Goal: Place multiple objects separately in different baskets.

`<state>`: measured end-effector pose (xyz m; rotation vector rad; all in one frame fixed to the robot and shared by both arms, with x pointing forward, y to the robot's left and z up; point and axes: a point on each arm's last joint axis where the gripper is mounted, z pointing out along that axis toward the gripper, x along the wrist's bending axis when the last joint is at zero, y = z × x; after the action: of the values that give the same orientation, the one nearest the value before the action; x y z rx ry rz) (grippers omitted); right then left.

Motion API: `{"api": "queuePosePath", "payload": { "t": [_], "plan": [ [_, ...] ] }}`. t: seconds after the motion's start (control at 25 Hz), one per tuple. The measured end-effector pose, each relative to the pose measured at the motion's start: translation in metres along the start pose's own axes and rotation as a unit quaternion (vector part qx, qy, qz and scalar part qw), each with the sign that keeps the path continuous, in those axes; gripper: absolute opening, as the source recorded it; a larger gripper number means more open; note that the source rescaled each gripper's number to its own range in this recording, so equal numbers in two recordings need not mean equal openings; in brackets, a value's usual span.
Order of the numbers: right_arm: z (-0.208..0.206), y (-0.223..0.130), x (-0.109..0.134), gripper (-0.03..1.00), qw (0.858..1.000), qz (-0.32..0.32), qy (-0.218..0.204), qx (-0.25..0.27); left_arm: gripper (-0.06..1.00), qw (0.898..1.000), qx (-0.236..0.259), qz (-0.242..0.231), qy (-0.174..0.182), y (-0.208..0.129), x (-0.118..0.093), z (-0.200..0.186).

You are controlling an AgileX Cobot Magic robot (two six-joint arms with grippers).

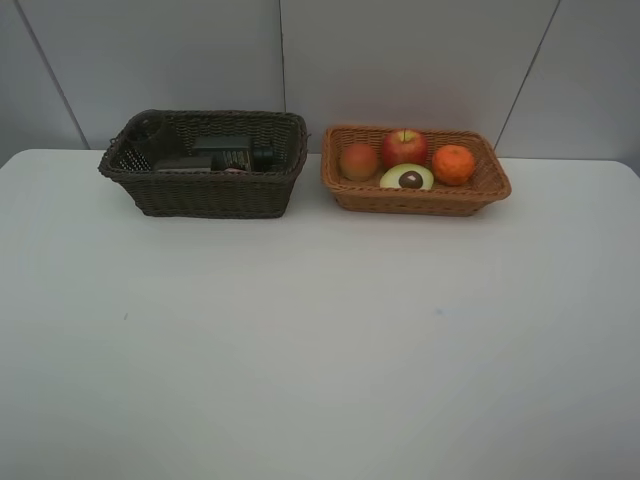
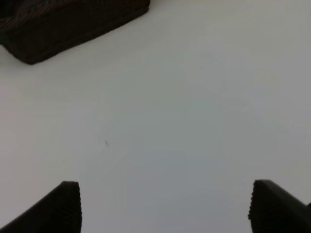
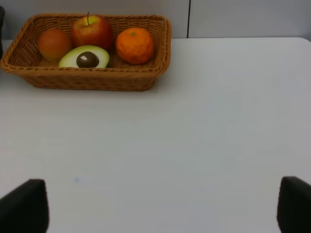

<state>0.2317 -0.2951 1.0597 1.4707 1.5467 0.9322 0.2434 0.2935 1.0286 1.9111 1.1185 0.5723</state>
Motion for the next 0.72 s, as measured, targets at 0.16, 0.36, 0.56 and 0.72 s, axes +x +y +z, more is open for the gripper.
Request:
{"api": "queuePosePath", "payload": {
  "t": [0.16, 0.36, 0.56, 0.72],
  "plan": [
    [0.0, 0.0, 0.0, 1.0, 1.0, 0.0, 0.0, 0.0, 0.92, 0.999, -0.017, -0.021, 0.03, -0.002, -0.0008, -0.0033],
    [0.0, 0.0, 0.0001, 1.0, 1.0, 0.0, 0.0, 0.0, 0.92, 0.997, -0.018, -0.045, 0.068, -0.0017, -0.0011, -0.0028],
    [0.0, 0.0, 0.0001, 1.0, 1.0, 0.0, 0.0, 0.0, 0.92, 0.988, -0.02, -0.083, 0.127, -0.0014, -0.0005, -0.0023],
    [0.0, 0.0, 0.0001, 1.0, 1.0, 0.0, 0.0, 0.0, 0.92, 0.983, -0.02, -0.101, 0.155, -0.0012, -0.0002, -0.0021]
  ]
}}
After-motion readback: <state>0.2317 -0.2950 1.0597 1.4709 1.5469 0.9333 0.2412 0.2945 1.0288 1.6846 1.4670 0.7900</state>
